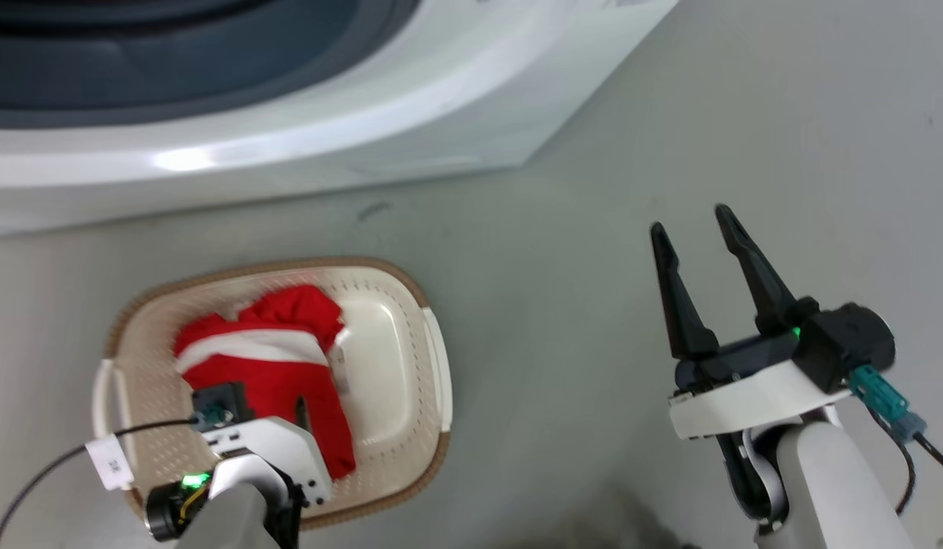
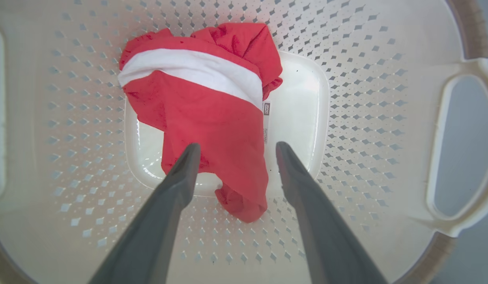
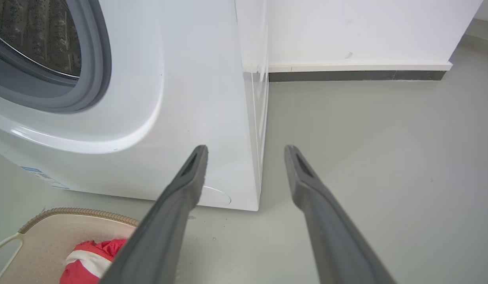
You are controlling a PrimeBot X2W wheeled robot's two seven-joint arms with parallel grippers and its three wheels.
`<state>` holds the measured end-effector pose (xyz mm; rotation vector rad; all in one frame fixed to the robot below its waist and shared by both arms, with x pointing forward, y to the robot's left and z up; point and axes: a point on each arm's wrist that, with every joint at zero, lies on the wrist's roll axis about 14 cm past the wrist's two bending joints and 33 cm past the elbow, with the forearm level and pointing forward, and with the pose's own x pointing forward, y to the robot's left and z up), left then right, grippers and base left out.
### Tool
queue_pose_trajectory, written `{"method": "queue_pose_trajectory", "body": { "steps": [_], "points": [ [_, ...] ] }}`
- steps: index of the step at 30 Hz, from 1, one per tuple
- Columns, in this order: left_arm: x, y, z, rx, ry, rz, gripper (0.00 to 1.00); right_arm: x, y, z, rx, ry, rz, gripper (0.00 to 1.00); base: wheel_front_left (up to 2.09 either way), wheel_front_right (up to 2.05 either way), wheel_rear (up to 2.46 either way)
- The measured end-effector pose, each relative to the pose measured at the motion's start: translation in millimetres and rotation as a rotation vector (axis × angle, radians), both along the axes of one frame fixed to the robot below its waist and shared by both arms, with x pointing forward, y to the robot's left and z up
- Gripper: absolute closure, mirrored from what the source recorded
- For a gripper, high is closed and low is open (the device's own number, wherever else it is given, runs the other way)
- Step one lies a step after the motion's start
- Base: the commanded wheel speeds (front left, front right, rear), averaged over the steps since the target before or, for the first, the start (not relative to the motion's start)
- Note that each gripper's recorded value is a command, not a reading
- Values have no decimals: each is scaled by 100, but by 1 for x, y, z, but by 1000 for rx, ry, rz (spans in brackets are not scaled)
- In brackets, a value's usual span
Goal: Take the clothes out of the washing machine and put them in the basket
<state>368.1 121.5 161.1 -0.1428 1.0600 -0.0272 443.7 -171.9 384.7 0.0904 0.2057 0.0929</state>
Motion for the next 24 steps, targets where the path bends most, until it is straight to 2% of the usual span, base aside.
{"method": "queue_pose_trajectory", "body": {
  "steps": [7,21,24],
  "points": [
    [21,1,76,-28,-260,23,0,-20,-2,44,-17,-94,-14,0,0,0,0],
    [60,20,228,-30,-774,71,0,-36,12,103,-25,-228,26,0,0,0,0],
    [72,20,273,-27,-919,71,0,-39,13,111,-24,-243,30,0,0,0,0]
  ]
}}
